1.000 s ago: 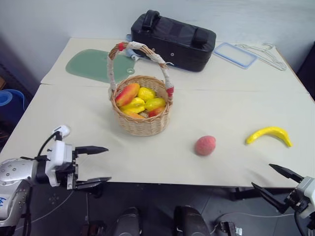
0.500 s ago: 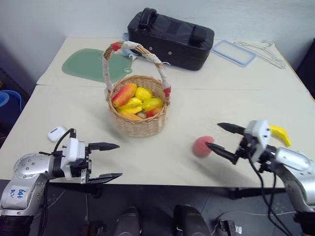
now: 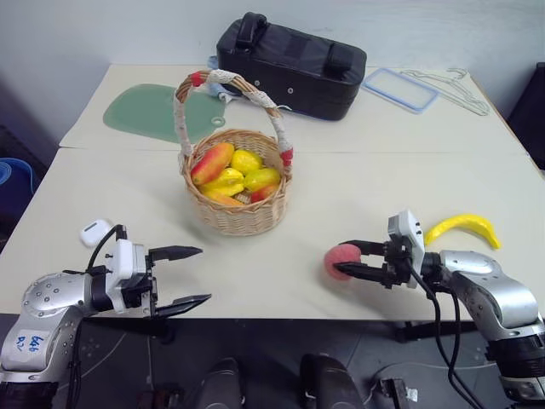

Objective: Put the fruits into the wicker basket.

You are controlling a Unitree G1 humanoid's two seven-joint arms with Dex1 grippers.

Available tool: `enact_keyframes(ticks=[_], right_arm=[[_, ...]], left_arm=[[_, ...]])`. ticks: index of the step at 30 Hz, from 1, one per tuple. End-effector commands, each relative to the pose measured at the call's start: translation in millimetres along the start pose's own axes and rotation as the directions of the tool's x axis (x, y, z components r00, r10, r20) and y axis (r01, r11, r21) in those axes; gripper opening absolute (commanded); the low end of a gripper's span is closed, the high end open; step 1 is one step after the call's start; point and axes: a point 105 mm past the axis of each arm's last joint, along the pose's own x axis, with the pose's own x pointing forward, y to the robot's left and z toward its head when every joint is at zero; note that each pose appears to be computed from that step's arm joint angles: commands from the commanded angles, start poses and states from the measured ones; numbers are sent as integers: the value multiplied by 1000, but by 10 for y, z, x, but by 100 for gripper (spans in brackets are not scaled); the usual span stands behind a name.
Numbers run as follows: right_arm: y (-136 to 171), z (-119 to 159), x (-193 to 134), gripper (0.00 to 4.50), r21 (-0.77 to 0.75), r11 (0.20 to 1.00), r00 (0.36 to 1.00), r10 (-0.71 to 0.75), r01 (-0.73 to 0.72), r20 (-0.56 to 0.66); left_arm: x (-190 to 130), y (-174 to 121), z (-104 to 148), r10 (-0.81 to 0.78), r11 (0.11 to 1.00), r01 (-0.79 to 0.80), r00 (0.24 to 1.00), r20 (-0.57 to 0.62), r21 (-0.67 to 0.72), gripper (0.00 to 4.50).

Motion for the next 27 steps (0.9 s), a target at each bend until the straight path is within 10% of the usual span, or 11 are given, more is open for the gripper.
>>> enact_keyframes(ticks=[1,12,16,19,27], right_arm=[[173,613,319,237,-167,984,980,90,-60,177],[137,1452,1400,237,-249,947,911,-89,203,402],[103,1376,1573,367,-312,922,928,-112,231,355],[54,1350,1580,444,-296,922,926,-136,248,351],[503,1250,869,444,-234,971,877,152,-47,456]], left_arm=[[-23,36,127,82,997,-81,993,79,-14,450],[-71,16,133,138,989,-132,985,104,-65,450],[-68,44,201,162,986,-153,976,144,-71,450],[-66,44,249,161,986,-155,975,154,-53,450],[46,-43,279,72,997,-71,990,125,-9,450]])
